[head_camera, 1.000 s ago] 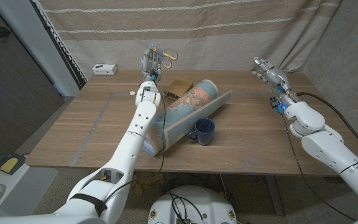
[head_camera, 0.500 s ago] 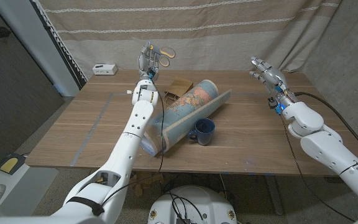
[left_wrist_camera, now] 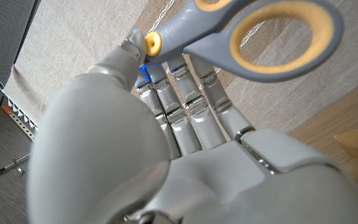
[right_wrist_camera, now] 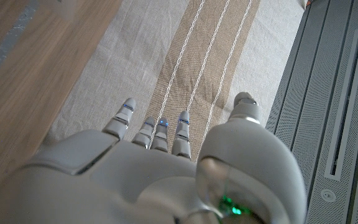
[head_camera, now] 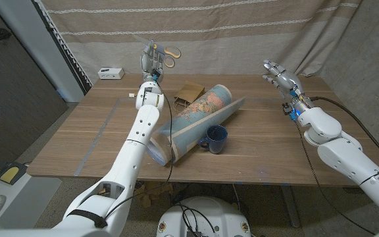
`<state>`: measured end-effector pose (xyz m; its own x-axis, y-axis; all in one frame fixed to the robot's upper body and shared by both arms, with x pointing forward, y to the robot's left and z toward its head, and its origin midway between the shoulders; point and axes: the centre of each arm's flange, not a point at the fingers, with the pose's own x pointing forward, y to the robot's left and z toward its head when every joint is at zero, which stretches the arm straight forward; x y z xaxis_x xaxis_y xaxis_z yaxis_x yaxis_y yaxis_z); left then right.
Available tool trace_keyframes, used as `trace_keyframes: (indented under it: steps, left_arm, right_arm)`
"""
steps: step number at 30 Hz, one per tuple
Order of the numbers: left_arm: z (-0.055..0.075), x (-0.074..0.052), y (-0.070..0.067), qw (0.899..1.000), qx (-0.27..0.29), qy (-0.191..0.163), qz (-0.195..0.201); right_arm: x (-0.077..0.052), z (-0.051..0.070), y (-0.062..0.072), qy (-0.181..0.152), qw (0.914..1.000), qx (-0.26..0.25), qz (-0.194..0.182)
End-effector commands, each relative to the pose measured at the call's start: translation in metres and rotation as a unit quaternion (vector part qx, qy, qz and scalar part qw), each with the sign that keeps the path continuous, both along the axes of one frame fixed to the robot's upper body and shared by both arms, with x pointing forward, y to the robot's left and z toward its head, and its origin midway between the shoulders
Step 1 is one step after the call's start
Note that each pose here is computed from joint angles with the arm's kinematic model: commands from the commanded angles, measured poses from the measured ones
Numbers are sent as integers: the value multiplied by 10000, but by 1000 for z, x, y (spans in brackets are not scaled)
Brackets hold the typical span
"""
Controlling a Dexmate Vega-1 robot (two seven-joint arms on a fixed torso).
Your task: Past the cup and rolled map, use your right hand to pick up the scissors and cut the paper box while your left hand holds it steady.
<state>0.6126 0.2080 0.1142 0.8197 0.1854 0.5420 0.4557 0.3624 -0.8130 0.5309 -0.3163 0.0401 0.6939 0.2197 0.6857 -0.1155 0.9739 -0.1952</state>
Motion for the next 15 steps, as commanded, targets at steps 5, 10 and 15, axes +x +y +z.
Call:
trace_keyframes:
  steps: [5, 10, 15]
  left_arm:
    - [7, -1, -1, 9998, -90, -62, -181]
    - [8, 3, -7, 9992, -158, -22, -375]
    - [8, 6, -13, 9982, -204, 79, -553]
  right_arm:
    - [-4, 1, 11, 9, 9999, -93, 65]
    - [-5, 2, 12, 40, 9998, -170, 64]
    - [-5, 1, 12, 47, 9999, -148, 71]
